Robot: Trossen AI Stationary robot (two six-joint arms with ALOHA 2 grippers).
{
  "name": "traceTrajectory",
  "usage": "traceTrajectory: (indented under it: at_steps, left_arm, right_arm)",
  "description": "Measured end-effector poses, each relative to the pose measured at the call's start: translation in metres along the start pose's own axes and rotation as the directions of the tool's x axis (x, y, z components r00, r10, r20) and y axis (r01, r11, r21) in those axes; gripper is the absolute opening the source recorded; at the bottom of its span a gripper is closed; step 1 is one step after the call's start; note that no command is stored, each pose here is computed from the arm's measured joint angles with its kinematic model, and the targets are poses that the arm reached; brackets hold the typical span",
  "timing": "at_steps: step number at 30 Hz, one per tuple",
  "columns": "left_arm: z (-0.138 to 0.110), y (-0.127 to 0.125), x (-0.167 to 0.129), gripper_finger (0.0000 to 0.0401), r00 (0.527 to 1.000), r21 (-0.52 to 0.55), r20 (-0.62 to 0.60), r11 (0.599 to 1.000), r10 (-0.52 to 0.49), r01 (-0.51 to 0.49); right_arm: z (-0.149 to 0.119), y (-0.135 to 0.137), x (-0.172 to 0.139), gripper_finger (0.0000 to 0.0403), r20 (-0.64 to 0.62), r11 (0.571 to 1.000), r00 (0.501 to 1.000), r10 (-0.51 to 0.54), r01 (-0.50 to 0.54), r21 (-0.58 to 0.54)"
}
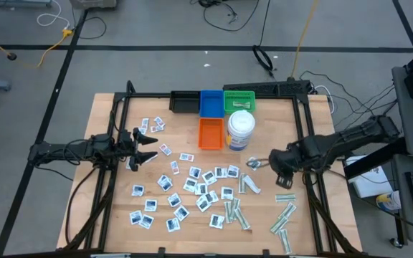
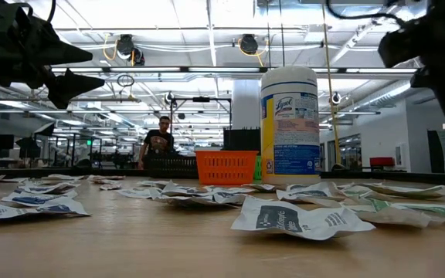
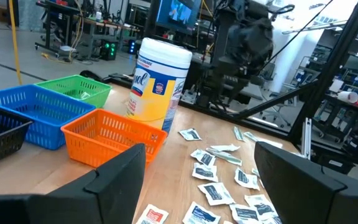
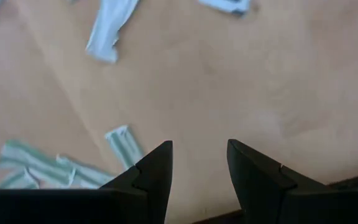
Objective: Pick & Place First Aid Supplies
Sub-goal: Put the green bandage pack into the green bin
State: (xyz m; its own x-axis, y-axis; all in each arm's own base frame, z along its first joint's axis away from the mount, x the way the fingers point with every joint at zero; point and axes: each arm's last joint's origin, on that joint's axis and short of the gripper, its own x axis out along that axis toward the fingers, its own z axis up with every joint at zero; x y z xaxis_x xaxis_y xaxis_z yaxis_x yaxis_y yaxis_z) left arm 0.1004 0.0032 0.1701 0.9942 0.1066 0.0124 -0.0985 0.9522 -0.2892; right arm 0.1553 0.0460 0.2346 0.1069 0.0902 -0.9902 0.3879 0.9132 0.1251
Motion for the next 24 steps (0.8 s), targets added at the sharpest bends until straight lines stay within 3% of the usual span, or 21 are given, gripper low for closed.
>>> traceTrajectory:
  at_steps: [13,24]
  left_arm:
    - [0.000,0.000,0.000,0.0306,1.000,0.000,0.000,1.000,0.000,0.000]
    - [0.000,0.000,0.000,0.0306,1.000,0.000,0.000,1.000,0.000,0.000]
  right_arm:
    - [-0.026,0.050,0.019,0.0146,-0.054,0.954,0.998,0.036,-0.051,-0.296]
    - [-0.031,0.072,0.054,0.0145,-0.028,0.926,0.999,-0.034,0.021,-0.377]
